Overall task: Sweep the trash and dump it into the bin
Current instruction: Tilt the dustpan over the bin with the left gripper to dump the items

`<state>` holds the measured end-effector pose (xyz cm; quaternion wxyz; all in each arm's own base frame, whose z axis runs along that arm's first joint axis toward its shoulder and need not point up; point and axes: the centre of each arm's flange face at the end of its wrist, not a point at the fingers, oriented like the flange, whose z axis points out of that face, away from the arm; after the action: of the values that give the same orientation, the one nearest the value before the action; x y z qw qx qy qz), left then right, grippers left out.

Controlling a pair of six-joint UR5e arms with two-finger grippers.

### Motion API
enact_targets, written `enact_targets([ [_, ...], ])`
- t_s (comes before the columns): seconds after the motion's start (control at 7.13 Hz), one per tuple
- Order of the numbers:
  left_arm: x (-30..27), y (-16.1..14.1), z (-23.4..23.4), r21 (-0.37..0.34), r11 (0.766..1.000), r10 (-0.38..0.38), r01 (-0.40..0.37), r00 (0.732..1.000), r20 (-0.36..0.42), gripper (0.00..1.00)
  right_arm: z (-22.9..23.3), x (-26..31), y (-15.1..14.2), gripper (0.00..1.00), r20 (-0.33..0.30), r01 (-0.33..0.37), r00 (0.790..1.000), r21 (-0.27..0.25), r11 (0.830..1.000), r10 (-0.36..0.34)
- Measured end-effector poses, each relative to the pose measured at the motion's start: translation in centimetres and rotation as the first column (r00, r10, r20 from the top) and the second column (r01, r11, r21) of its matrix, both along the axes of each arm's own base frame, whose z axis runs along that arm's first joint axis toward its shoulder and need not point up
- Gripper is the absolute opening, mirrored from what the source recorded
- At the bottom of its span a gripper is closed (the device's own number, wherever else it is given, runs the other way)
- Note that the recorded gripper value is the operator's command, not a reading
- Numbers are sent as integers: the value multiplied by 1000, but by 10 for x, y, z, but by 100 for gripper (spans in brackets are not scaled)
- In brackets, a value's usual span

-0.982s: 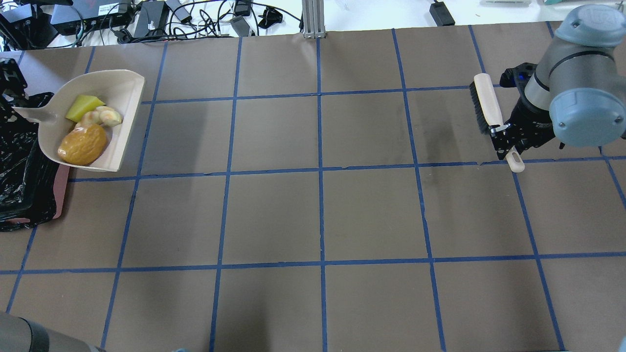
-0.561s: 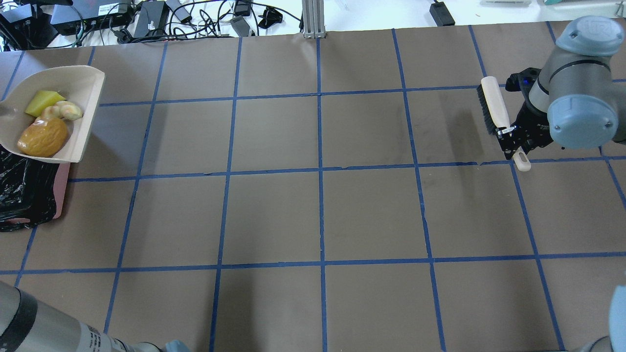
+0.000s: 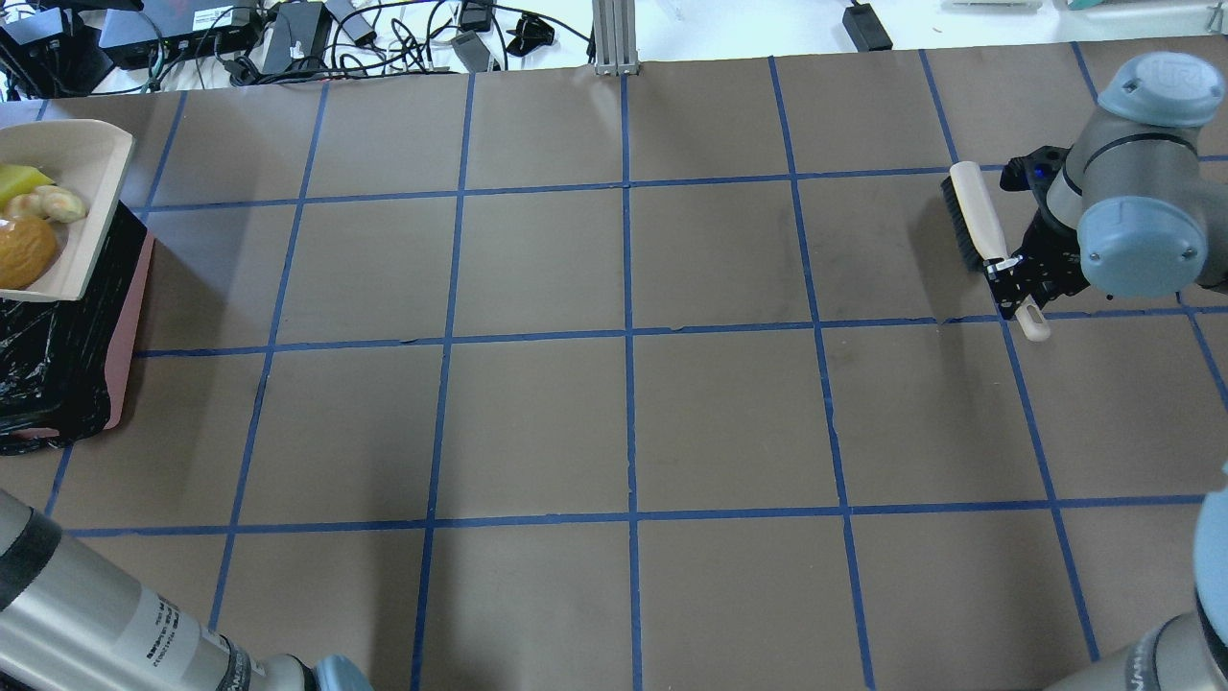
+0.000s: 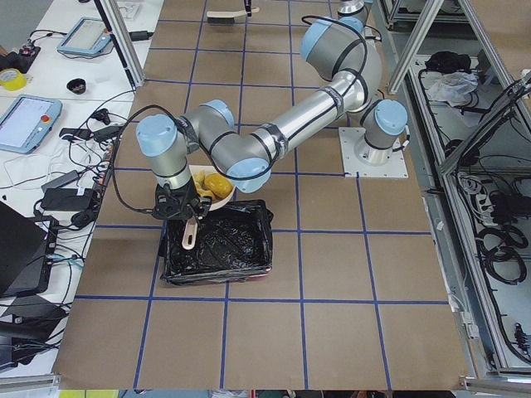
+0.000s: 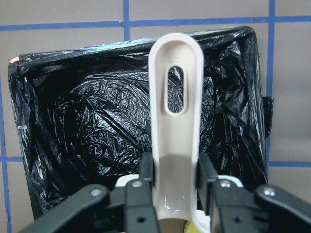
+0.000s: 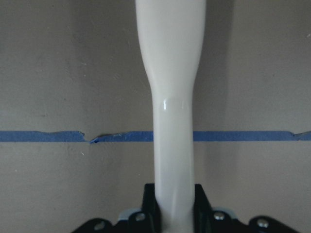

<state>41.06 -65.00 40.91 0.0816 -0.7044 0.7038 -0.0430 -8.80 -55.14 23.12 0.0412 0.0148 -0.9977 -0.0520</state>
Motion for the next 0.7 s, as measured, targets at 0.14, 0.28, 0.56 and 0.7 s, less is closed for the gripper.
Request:
enact_targets([
  [0.14, 20, -2, -5, 11, 1000, 1, -1, 1000, 22, 0, -2, -2, 1, 0, 4, 1, 1000, 4, 1000, -1],
  [0.28, 36, 0, -10, 29, 1000, -4, 3, 999, 46, 0, -3, -3, 2, 0, 5, 0, 1000, 5, 1000, 0],
  [0.56, 58, 10, -10, 57, 998, 6, -12, 994, 113, 0, -5, -3, 1, 0, 10, 1, 1000, 1, 1000, -1],
  [0.7, 65, 13, -13, 71, 997, 11, -22, 989, 151, 0, -6, -3, 1, 0, 12, 2, 1000, 0, 1000, -2],
])
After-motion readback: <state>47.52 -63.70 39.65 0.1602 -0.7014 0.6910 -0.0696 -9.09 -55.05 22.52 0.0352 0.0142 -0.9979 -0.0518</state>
